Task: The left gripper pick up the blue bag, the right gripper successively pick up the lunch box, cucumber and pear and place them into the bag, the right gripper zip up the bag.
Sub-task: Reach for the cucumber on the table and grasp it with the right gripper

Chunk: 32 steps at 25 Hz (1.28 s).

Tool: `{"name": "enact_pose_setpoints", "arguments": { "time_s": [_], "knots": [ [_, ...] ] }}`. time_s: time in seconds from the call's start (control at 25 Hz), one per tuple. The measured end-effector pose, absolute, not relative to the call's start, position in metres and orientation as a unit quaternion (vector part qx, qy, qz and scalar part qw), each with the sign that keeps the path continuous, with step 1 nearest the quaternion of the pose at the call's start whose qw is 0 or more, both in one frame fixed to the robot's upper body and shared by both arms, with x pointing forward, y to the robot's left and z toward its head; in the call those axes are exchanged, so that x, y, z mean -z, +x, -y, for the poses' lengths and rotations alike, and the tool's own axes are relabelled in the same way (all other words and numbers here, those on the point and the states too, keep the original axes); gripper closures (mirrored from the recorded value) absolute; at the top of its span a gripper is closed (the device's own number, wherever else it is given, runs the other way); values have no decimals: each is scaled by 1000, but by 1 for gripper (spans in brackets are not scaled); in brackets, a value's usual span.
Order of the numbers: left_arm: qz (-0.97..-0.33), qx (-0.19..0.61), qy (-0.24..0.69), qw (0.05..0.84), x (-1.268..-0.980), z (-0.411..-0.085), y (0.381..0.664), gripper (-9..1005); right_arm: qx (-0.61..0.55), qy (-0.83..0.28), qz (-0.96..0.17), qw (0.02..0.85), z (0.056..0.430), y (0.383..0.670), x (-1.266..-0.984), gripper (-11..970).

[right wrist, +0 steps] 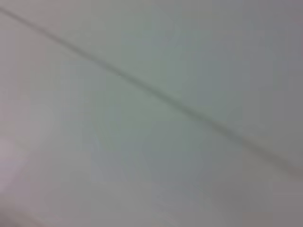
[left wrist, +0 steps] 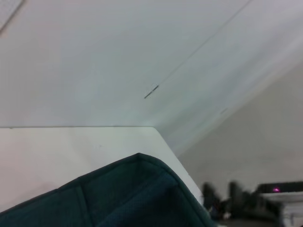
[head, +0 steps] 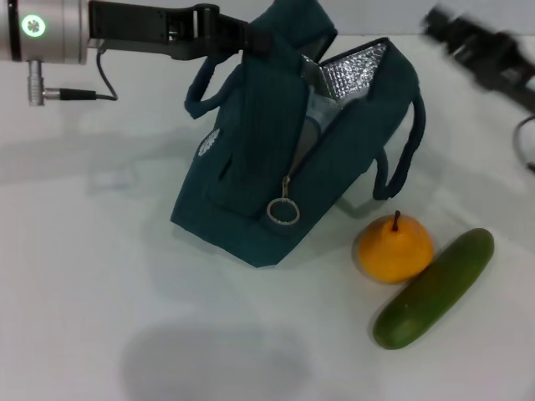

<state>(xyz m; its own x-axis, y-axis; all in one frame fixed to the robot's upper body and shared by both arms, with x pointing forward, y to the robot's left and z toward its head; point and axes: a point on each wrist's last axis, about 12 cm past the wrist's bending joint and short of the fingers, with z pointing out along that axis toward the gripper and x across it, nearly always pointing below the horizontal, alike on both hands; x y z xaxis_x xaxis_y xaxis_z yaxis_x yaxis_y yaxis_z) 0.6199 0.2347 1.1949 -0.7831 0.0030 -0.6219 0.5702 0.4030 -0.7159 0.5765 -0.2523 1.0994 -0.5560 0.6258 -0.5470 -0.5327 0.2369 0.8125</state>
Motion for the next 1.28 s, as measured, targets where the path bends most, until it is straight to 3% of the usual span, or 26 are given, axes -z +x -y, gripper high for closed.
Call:
{"name": "enact_pose_setpoints", "arguments": {
  "time_s": [0.2, 0.64, 0.8, 1.04, 1.28],
  "knots": [
    [-792, 515, 180, 275, -1194, -236, 619, 938, -569, 32, -580, 582, 287, 557, -1101, 644],
    [-801, 505, 160, 280, -1185, -250, 615, 938, -524, -188, -643, 526, 311, 531, -1111, 646],
    [-802, 502, 157, 284, -1185, -252, 616, 938, -494, -175, -672, 523, 333, 526, -1106, 643],
    [-803, 499, 156, 288, -1185, -253, 617, 938, -451, -112, -662, 588, 364, 507, -1103, 639],
    [-802, 499, 154, 289, -1183, -251, 617, 938, -476, -212, -622, 584, 360, 504, -1132, 636]
  ]
}}
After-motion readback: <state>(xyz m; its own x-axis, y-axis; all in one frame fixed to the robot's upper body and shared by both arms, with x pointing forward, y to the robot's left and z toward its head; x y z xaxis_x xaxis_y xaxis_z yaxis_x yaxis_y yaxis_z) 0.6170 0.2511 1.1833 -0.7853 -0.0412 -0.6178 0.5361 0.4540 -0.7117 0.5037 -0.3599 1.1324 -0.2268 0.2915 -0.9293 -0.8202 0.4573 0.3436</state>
